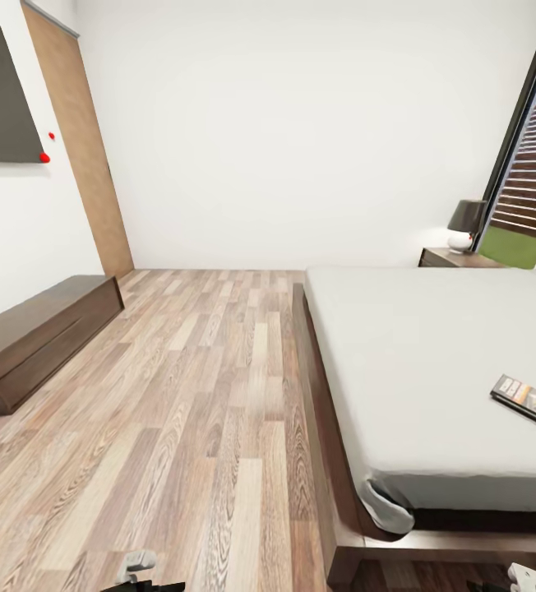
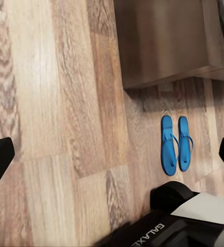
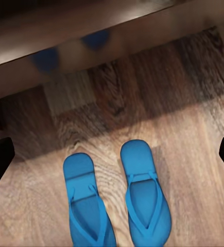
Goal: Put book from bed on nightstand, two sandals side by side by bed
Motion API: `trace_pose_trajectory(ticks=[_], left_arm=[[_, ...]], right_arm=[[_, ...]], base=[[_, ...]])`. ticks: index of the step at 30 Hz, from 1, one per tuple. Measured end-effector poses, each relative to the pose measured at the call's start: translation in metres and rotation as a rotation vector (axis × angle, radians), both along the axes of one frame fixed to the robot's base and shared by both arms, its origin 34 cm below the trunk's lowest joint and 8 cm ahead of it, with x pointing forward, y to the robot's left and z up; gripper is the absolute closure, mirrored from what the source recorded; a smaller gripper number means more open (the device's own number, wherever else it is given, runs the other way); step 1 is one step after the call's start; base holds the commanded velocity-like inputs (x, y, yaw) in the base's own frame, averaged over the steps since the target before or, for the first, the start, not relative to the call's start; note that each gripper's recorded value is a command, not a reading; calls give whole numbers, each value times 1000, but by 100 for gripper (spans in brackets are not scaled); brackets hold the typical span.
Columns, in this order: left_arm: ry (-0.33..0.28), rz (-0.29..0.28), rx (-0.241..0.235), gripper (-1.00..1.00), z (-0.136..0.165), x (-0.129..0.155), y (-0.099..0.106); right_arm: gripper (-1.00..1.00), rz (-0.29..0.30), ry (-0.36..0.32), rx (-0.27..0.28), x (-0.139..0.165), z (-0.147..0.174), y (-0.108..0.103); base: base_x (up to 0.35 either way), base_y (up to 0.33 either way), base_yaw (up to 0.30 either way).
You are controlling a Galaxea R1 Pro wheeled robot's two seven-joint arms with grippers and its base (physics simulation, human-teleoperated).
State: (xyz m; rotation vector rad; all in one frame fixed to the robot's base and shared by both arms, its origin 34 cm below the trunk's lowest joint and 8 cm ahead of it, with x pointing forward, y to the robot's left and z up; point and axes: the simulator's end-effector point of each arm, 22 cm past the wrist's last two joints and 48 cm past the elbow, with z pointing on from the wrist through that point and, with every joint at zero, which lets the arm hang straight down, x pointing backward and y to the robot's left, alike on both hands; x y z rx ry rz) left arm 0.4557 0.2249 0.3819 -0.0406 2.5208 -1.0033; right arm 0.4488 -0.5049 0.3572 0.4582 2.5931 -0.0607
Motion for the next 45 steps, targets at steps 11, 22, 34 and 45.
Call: trace_pose_trajectory(ticks=[11,22,34,45], left_arm=[[-1,0,1,-100,23,5,0],[-1,2,6,-100,45,9,1],[0,2,7,-100,70,13,1],[1,2,7,-100,92,16,1]], right_arm=[[-100,-1,0,0,5,23,0],[-100,0,0,-1,9,46,0],[-100,0,1,-1,13,71,0],[-100,-1,3,0,16,92,0]], base=[[0,0,0],[0,0,0],[0,0,0],[0,0,0]])
